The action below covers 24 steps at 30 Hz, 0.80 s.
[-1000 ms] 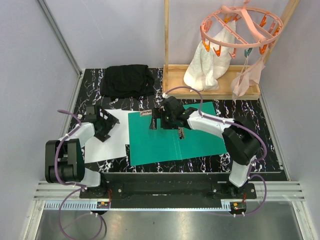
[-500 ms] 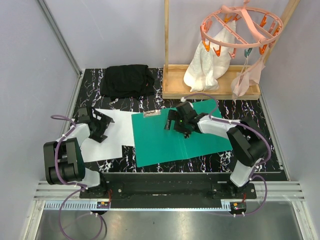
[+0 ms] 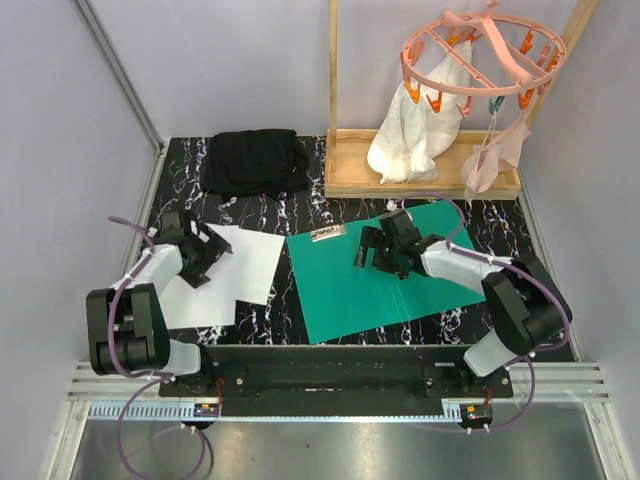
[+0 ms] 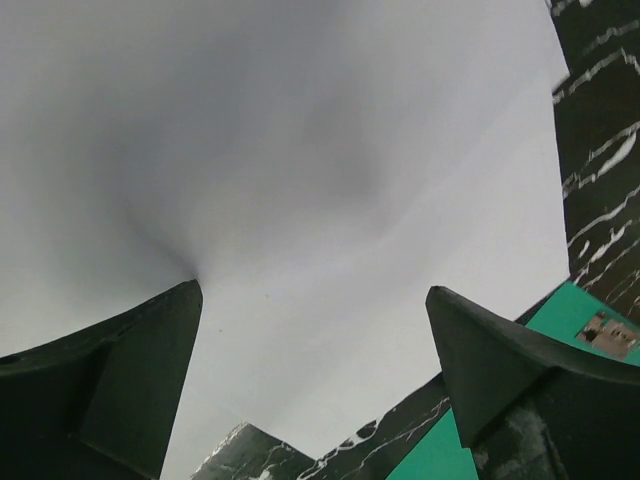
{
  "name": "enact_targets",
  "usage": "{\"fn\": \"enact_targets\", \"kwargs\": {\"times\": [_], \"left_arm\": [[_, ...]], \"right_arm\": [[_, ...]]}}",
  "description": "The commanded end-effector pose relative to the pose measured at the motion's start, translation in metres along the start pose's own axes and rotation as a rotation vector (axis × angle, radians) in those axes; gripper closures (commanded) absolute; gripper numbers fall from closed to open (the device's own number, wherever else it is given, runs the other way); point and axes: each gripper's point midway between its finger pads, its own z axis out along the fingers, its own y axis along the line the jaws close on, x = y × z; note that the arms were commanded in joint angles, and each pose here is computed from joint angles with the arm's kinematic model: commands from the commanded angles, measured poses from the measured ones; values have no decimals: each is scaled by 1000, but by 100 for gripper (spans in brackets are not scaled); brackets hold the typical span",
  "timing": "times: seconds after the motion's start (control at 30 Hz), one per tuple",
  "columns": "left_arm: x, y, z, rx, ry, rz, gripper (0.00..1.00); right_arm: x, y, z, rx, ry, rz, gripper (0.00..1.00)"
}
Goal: Put the files into the folder
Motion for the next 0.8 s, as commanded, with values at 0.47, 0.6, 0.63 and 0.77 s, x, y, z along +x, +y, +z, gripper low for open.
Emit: {"fn": "enact_targets", "kwargs": {"times": [0.47,0.6,0.63,0.77], "left_arm": [[-8,-73,-18,156,55,231,3],[6,-53,-24,138,44,227,3],[6,-52,-27,147,28,222,3],[15,-41,-44,174,-13,170,2]], "right_arm": [[-26,240,21,-485,-17,-365,0],[-32,250,55,-496,-28,-588,0],[-31,254,59,-510,-23,-618,0],[-37,263,89,-503,-42,-722,0]]}}
